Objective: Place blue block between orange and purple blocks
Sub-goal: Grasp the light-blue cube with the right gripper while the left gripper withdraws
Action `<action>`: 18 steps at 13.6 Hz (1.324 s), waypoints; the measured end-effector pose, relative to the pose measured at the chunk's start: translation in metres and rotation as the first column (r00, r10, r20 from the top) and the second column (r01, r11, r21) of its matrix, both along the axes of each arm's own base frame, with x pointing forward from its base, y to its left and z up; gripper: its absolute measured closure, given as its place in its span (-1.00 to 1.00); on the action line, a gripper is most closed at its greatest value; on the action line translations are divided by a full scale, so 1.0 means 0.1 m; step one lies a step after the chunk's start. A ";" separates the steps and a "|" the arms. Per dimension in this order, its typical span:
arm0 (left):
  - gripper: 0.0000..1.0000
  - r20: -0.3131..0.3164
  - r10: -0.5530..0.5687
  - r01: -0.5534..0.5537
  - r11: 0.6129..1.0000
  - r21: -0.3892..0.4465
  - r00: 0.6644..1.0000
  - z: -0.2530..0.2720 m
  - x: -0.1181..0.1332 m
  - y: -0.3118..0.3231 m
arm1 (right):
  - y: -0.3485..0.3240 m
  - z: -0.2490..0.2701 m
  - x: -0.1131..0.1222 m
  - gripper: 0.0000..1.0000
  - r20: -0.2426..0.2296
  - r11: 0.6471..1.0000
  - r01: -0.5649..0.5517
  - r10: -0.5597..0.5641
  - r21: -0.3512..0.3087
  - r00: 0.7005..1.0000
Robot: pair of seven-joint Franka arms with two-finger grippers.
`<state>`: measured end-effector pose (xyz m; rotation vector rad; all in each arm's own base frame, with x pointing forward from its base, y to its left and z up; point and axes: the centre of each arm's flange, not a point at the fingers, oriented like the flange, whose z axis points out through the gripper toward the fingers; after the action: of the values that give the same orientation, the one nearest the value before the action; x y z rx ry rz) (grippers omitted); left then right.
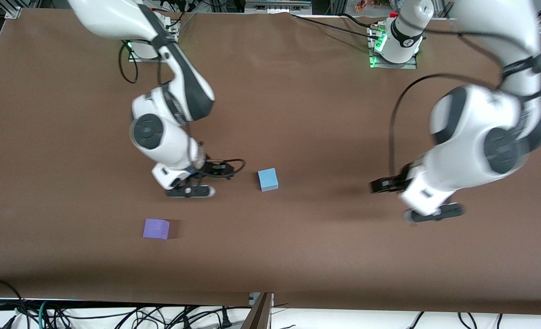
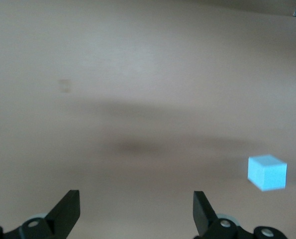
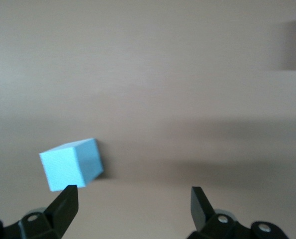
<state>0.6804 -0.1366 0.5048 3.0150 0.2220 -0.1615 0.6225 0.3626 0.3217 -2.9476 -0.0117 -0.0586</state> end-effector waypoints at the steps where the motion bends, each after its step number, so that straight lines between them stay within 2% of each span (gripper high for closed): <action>1: -1.00 -0.009 -0.002 0.002 1.000 -0.005 1.000 0.27 -0.14 0.25 | 0.17 -0.11 -0.05 -1.00 0.025 1.000 -0.020 0.020 0.005 0.999; 4: -1.00 -0.005 0.009 -0.009 1.000 0.018 1.000 0.84 -0.79 0.83 | 0.51 -0.43 -0.17 -1.00 0.090 0.998 -0.059 0.056 0.027 0.994; 6: -1.00 0.017 0.015 -0.016 0.998 0.062 1.000 0.89 -1.24 1.02 | 0.73 -0.62 -0.29 -1.00 0.111 0.996 -0.088 0.083 0.034 0.990; 8: -1.00 0.032 0.025 -0.027 0.997 0.070 0.999 0.76 -1.45 1.30 | 0.95 -0.78 -0.43 -1.00 0.135 0.992 -0.117 0.110 0.043 0.985; 13: -1.00 0.094 0.049 -0.063 0.987 0.150 0.994 0.57 -1.37 1.78 | 1.14 -1.02 -0.55 -1.00 0.160 0.986 -0.162 0.156 0.026 0.975; 18: -1.00 0.093 0.038 -0.052 0.986 0.157 0.995 0.51 -1.33 1.75 | 1.20 -1.13 -0.58 -1.00 0.164 0.982 -0.187 0.183 0.003 0.969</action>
<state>0.5475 0.0381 0.5555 3.1630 0.3089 -0.0041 0.5641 0.4823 0.2084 -2.8992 -0.3075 -0.2709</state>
